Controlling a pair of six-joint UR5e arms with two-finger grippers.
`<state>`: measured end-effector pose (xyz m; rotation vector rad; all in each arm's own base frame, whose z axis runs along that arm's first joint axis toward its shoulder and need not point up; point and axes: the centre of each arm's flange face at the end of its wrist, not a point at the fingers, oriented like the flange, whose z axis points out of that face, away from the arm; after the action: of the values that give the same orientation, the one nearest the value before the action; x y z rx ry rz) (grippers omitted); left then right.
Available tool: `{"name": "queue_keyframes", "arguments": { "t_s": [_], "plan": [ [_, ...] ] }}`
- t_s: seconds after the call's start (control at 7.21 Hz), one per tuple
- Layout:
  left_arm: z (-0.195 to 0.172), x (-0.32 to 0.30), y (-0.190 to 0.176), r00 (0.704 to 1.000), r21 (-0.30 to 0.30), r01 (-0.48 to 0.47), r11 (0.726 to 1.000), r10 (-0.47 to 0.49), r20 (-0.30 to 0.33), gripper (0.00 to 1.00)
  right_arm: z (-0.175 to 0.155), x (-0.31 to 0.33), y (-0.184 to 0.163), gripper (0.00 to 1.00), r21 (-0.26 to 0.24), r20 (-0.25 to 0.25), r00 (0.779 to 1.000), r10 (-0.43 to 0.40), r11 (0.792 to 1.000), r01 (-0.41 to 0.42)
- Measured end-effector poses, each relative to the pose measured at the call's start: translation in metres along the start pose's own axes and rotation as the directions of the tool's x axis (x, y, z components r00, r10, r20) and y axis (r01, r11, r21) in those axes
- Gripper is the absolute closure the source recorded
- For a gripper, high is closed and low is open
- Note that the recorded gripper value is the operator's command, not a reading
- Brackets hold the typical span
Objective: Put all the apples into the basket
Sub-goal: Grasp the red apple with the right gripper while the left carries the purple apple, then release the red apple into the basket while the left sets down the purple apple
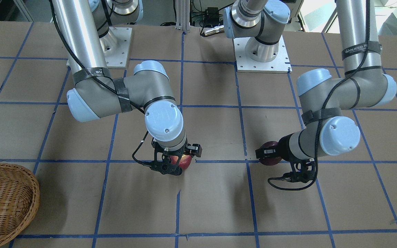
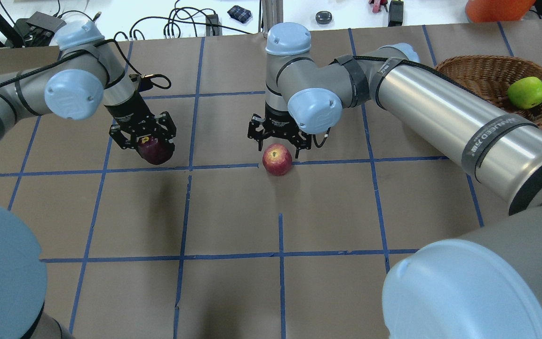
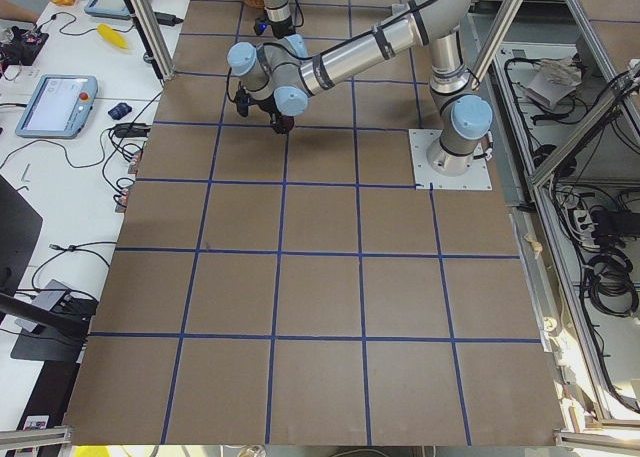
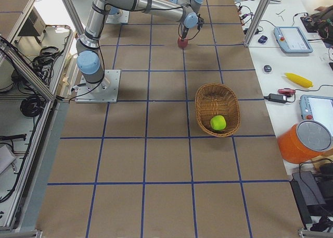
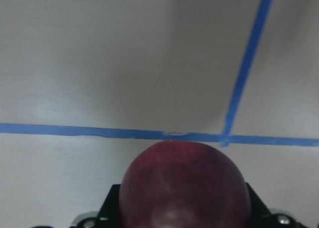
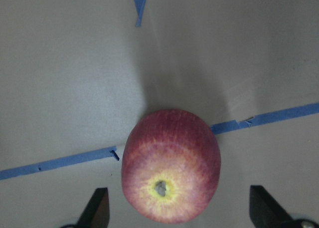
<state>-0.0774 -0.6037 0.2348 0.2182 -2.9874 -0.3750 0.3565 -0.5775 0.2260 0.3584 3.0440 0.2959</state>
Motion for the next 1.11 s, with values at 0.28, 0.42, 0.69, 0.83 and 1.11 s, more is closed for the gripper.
{"name": "queue_keyframes", "arguments": {
  "t_s": [0.28,0.42,0.69,0.83,1.11],
  "plan": [
    [0.021,0.047,0.011,1.000,0.044,0.025,0.999,-0.025,0.016,0.64,0.020,-0.003,-0.005,0.06,-0.011,-0.007,1.000,0.002,1.000,-0.002],
    [0.028,0.063,0.014,0.999,0.070,0.027,0.997,-0.029,0.019,0.64,0.029,-0.003,-0.008,0.84,-0.012,-0.008,1.000,0.003,1.000,-0.003],
    [0.034,0.082,0.018,0.999,0.093,0.042,0.995,-0.044,0.019,0.64,0.031,-0.001,-0.010,1.00,-0.012,-0.008,1.000,-0.007,1.000,0.007],
    [0.037,0.093,0.022,0.998,0.098,0.064,0.993,-0.067,0.018,0.64,0.017,0.003,-0.011,1.00,0.000,-0.001,1.000,-0.026,1.000,0.026],
    [0.047,0.126,0.031,0.993,0.120,0.118,0.986,-0.120,0.006,0.60,-0.035,0.045,-0.025,1.00,0.010,0.011,0.999,-0.032,0.999,0.032]
  ]
}}
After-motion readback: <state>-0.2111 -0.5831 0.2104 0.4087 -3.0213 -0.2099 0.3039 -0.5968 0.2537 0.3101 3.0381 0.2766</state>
